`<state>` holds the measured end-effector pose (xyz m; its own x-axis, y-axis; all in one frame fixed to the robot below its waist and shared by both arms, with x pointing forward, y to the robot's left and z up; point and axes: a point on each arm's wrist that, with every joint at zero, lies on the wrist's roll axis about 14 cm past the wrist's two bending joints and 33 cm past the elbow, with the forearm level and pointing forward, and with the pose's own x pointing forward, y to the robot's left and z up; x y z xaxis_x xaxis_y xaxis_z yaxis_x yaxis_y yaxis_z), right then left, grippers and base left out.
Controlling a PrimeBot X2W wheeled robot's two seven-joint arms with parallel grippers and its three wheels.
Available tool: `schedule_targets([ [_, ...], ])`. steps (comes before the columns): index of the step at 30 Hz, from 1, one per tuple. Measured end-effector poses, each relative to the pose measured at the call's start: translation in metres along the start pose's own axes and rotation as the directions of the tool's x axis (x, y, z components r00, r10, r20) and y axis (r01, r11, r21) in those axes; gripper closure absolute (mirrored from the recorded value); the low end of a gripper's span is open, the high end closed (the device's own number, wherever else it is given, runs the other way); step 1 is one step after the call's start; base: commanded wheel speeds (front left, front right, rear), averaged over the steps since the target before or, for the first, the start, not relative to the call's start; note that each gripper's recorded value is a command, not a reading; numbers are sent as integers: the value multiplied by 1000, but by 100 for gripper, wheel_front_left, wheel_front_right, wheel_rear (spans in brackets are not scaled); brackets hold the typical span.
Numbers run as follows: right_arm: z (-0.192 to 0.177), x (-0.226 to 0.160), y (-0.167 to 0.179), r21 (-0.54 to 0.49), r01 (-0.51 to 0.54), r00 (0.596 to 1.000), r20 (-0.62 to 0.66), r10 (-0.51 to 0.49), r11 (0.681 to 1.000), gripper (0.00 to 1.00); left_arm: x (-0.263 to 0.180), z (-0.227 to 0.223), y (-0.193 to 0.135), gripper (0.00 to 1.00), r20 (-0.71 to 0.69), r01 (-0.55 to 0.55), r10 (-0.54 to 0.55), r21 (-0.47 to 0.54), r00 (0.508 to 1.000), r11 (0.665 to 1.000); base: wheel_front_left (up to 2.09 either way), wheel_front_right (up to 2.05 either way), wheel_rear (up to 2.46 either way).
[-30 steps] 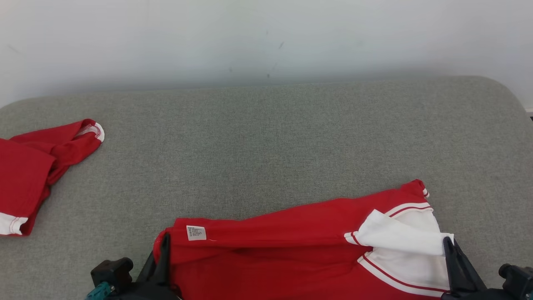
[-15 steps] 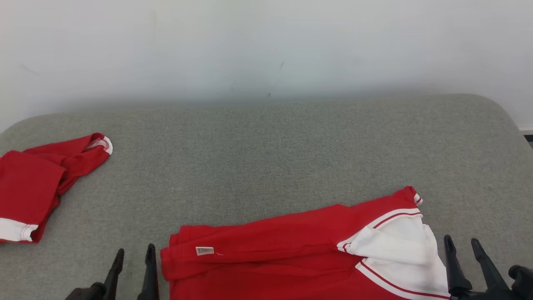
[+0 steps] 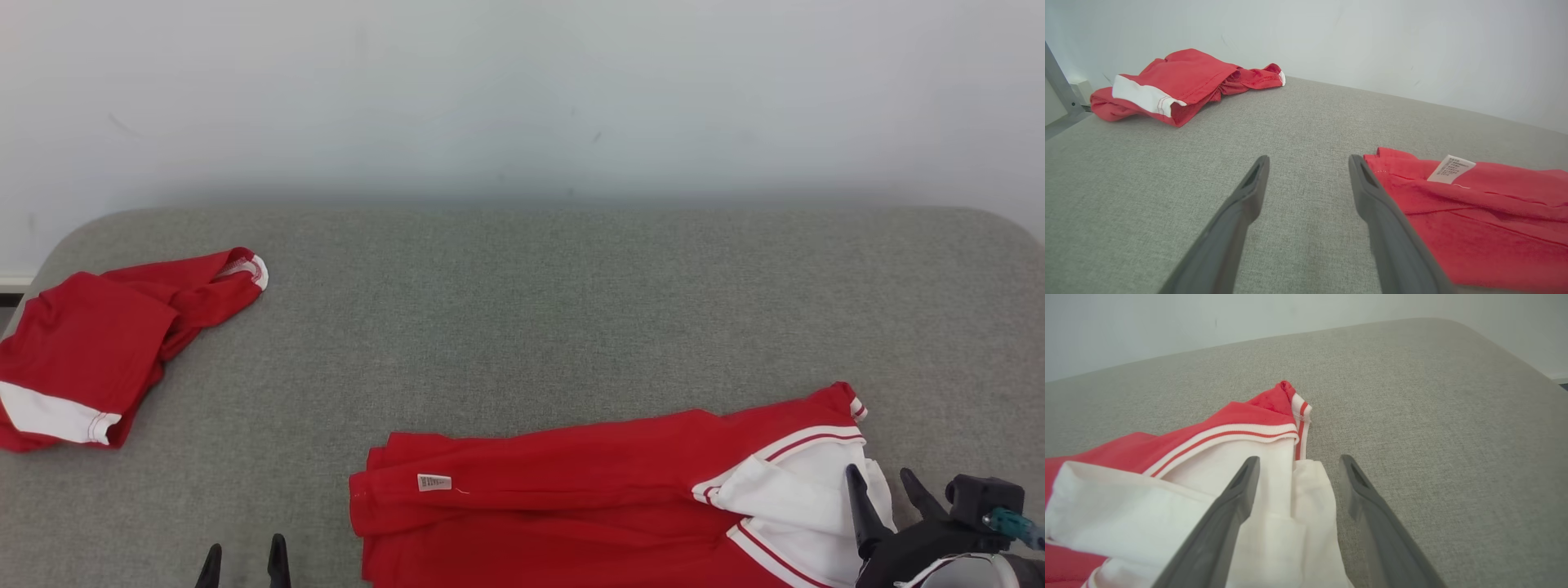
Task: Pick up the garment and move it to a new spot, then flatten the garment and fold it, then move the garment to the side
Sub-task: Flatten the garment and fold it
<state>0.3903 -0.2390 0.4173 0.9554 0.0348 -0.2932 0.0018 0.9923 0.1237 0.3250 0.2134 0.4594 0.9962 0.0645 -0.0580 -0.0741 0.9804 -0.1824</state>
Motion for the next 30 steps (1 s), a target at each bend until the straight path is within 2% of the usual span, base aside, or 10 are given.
schedule_targets([
  [7,-33,9,1,-29,11,989,-149,-16,1000,0,-5,-9,3,0,-27,-20,19,-26,999,999,0,0,0],
  [14,-42,14,1,-32,20,979,-201,-26,999,0,-5,-10,4,0,-29,-30,29,-31,999,999,0,0,0],
  [15,-44,15,4,-24,15,978,-206,-20,1000,12,-5,-10,4,0,-29,-30,30,-31,999,999,0,0,0],
  [16,-45,15,8,-11,10,977,-211,-12,1000,70,-5,-10,4,0,-30,-31,30,-32,999,999,0,0,0],
  [17,-45,16,11,3,8,977,-214,-7,1000,100,-5,-10,3,0,-31,-30,29,-33,999,999,0,0,0],
  [22,-48,17,23,23,-24,973,-229,29,999,100,-3,-11,1,0,-34,-28,27,-36,999,999,0,0,0],
  [30,-47,18,16,12,-26,970,-240,28,1000,100,-1,-13,2,0,-42,-33,31,-40,999,999,0,0,0],
])
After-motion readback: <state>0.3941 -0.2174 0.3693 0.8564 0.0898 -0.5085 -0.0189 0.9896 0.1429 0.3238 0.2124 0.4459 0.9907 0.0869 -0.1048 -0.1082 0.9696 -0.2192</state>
